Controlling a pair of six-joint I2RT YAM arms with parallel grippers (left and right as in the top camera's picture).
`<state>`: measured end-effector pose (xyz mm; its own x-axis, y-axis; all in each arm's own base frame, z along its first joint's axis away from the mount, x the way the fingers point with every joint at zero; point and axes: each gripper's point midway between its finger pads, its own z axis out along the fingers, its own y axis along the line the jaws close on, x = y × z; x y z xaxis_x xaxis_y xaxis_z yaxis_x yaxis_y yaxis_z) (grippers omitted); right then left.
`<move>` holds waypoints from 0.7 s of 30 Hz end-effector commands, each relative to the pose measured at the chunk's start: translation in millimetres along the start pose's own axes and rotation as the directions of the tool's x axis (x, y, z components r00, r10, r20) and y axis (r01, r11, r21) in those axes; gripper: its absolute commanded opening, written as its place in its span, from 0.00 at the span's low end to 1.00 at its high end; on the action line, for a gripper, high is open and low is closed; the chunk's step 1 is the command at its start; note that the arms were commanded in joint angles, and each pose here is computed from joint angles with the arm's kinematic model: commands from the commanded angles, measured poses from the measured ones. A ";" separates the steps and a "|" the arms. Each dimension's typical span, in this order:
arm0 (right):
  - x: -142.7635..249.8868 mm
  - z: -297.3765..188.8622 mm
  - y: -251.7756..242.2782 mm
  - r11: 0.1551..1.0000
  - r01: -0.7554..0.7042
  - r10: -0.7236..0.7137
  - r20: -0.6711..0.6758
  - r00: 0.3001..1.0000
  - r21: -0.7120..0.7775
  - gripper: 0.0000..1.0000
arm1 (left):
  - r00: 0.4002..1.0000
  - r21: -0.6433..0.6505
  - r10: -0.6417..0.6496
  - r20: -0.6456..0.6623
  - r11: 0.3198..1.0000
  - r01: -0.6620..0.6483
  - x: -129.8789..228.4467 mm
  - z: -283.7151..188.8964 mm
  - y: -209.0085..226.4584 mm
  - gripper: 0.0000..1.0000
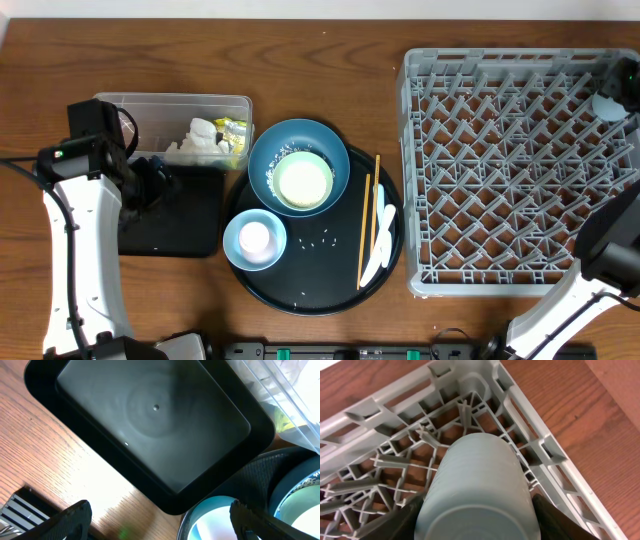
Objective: Sort waste into correct bins and load items into the dishwasher rack
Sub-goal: 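Carry the light-blue cup with right gripper to the rack's far corner, then lower the cup upside down into the rack and open right gripper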
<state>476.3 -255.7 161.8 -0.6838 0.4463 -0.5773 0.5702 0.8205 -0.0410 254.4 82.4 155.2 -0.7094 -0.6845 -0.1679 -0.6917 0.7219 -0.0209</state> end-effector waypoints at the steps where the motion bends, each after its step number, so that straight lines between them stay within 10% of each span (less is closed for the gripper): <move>1: -4.1 4.7 3.3 1.000 0.007 -0.007 0.009 1.000 -0.006 0.42 | 1.000 -0.013 -0.007 -0.012 1.000 0.007 2.4 3.4 3.2 0.90; 17: 1.4 17.7 24.7 0.998 0.030 -0.030 -0.003 1.000 -0.053 0.46 | 1.000 -0.013 -0.007 -0.012 1.000 0.007 2.4 3.4 3.2 0.90; 21: 3.5 17.4 29.5 0.996 0.031 -0.032 -0.011 0.999 -0.079 0.66 | 1.000 -0.013 -0.007 -0.012 1.000 0.007 2.4 3.4 3.2 0.90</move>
<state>491.5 -244.0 138.5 -0.7068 0.4362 -0.5570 0.5354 0.8444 -0.0181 254.4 82.5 155.2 -0.7094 -0.6845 -0.1681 -0.6917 0.7219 -0.0205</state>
